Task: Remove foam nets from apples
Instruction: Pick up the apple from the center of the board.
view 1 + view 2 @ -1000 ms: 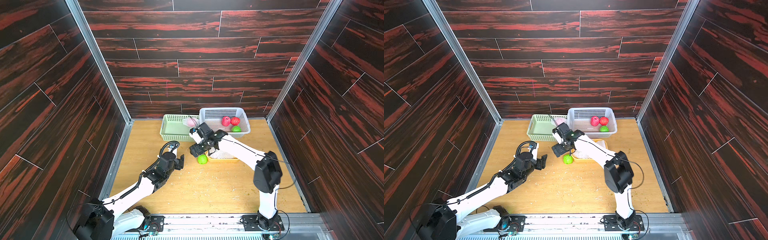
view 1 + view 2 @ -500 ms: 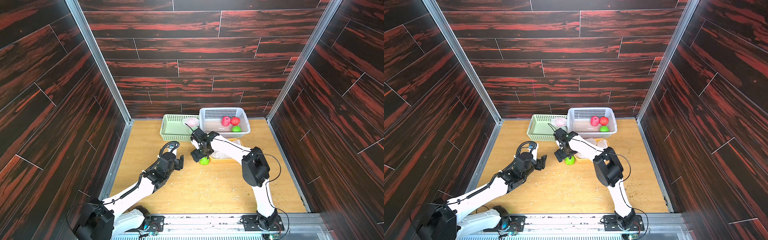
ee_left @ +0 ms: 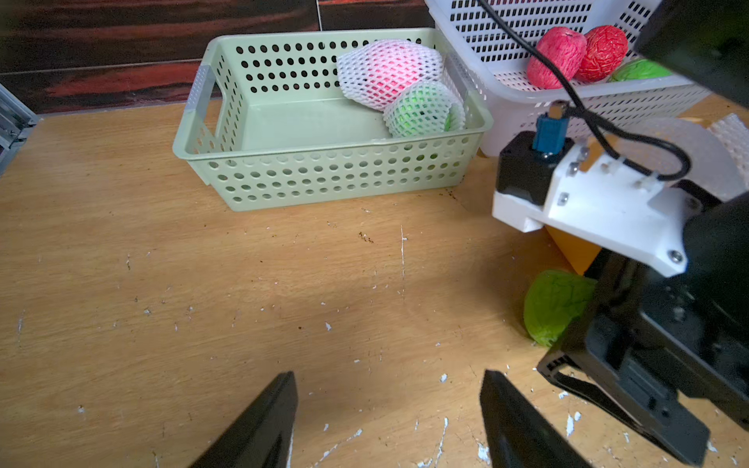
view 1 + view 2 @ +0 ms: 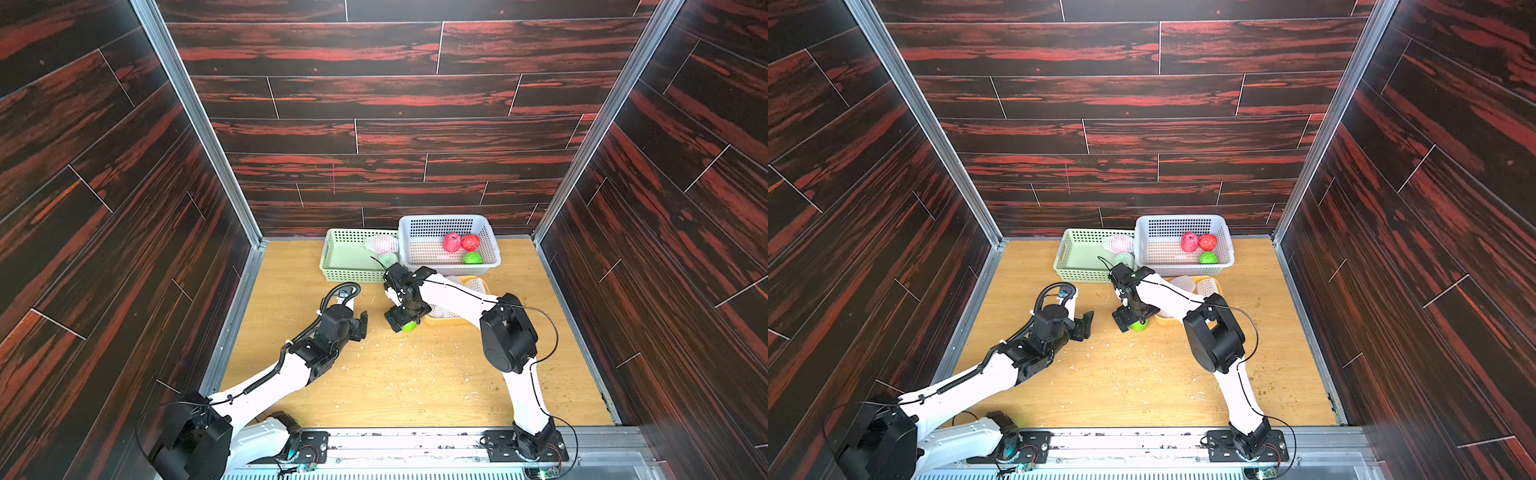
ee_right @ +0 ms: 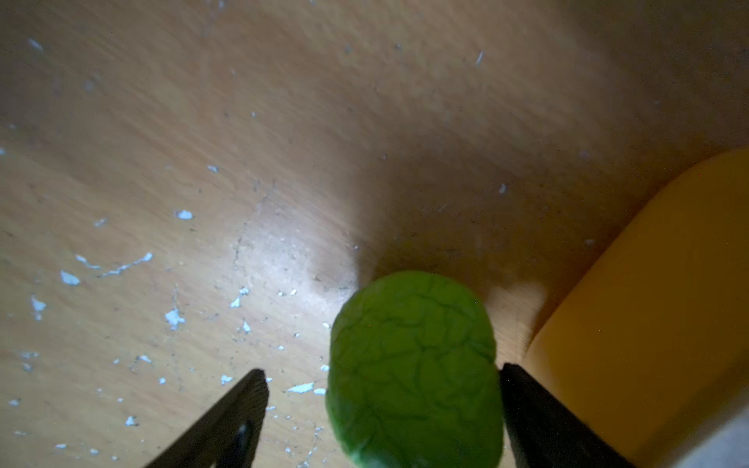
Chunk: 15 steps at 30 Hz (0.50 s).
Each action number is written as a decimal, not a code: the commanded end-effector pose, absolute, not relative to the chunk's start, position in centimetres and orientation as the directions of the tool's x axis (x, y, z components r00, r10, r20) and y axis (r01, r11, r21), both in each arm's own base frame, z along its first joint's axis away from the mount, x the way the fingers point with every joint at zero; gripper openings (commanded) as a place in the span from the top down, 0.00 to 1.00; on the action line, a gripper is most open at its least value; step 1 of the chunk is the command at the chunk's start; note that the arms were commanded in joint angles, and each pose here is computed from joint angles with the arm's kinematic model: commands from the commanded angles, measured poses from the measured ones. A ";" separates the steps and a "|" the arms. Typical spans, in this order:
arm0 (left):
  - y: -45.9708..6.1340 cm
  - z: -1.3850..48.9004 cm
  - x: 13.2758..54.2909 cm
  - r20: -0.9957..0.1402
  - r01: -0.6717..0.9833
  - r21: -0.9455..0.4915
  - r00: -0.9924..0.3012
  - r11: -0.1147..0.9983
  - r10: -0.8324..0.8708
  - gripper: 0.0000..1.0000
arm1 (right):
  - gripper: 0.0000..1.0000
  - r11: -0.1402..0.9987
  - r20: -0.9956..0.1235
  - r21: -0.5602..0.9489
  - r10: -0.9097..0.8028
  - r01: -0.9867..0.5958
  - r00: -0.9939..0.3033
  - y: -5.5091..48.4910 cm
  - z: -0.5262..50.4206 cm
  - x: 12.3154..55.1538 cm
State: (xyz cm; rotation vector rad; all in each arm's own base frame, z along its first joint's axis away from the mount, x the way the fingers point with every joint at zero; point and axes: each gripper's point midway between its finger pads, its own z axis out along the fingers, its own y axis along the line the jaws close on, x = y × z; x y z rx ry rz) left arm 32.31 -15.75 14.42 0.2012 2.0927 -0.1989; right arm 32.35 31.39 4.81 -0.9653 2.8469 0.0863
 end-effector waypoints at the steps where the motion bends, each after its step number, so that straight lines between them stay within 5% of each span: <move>1: -15.6 14.7 32.6 -0.868 0.209 -0.074 -0.495 0.975 0.040 0.24 | 0.07 0.767 -0.096 0.019 -0.638 -0.642 -0.764 31.5 3.3 31.1; 5: -15.6 15.0 32.7 -0.872 0.210 -0.072 -0.487 0.975 0.040 0.24 | 0.12 0.767 -0.119 0.027 -0.635 -0.642 -0.763 31.9 2.8 31.3; 15: -16.4 16.0 33.0 -0.885 0.244 -0.089 -0.465 0.966 0.036 0.23 | 0.48 0.758 -0.234 0.043 -0.626 -0.651 -0.744 33.6 5.3 33.1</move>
